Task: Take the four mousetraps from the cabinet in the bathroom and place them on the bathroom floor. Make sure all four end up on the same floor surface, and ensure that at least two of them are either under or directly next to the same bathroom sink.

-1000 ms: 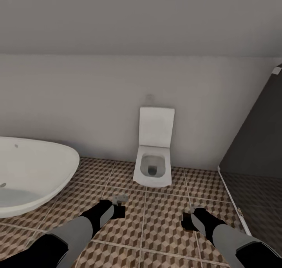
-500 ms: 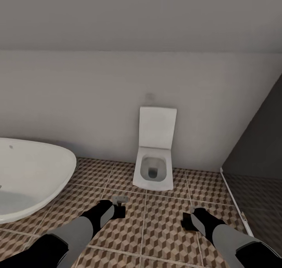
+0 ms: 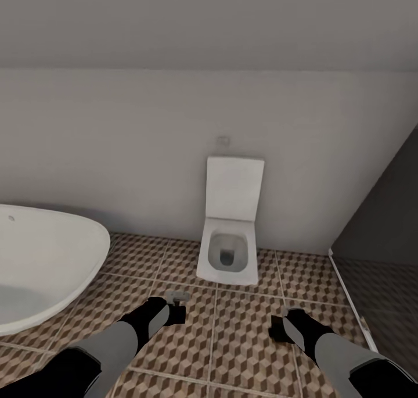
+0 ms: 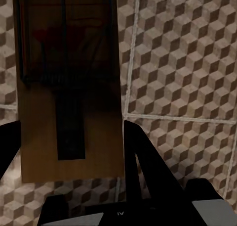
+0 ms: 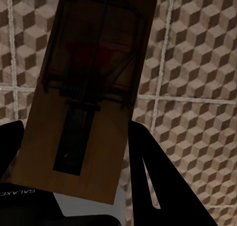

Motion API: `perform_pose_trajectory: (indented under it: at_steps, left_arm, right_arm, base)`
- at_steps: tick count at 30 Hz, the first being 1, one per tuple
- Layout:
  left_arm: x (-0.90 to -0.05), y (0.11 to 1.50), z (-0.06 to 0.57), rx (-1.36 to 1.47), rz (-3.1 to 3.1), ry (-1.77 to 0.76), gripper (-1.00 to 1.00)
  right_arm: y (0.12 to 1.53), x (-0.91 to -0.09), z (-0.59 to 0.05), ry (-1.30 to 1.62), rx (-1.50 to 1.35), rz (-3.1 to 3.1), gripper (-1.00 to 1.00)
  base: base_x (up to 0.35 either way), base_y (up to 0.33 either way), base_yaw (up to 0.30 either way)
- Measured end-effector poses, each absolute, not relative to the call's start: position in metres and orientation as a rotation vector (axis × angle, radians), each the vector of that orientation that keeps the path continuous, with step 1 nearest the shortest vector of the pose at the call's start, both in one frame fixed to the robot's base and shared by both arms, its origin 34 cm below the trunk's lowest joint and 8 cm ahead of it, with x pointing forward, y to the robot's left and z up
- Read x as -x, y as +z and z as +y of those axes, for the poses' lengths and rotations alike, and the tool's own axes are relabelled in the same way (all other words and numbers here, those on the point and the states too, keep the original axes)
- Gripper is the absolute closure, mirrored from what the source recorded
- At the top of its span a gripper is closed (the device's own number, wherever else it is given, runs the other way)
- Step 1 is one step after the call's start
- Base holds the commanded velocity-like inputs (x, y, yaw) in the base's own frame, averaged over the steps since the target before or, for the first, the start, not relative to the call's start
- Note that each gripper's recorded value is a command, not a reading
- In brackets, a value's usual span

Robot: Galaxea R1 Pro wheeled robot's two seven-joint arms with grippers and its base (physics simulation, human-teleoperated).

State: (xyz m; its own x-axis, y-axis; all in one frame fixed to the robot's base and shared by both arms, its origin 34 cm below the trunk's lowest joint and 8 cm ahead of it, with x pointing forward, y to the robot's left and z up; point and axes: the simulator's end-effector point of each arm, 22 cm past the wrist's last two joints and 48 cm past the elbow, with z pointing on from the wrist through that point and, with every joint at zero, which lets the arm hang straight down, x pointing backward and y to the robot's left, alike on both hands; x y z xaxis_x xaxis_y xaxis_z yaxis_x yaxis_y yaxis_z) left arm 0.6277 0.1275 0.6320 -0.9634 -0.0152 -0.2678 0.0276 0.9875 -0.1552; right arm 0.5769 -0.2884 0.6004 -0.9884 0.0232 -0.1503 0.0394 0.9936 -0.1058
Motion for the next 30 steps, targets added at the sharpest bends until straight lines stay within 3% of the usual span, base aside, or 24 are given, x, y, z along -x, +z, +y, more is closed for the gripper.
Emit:
perform_pose_trajectory:
  at_steps: [8, 30]
  left_arm:
    - [-0.624, 0.625, 0.128, -0.008, 2.874, -0.229, 1.0]
    - [-0.62, 0.609, 0.127, 0.003, 2.876, -0.229, 1.0]
  right_arm:
    - [0.595, -0.575, -0.287, -0.158, -0.049, 2.993, 1.0]
    - [0.581, -0.58, -0.287, -0.159, -0.051, 2.94, 1.0]
  base:
    - [0.112, 0.0, 0.0]
    - [0.004, 0.0, 0.0]
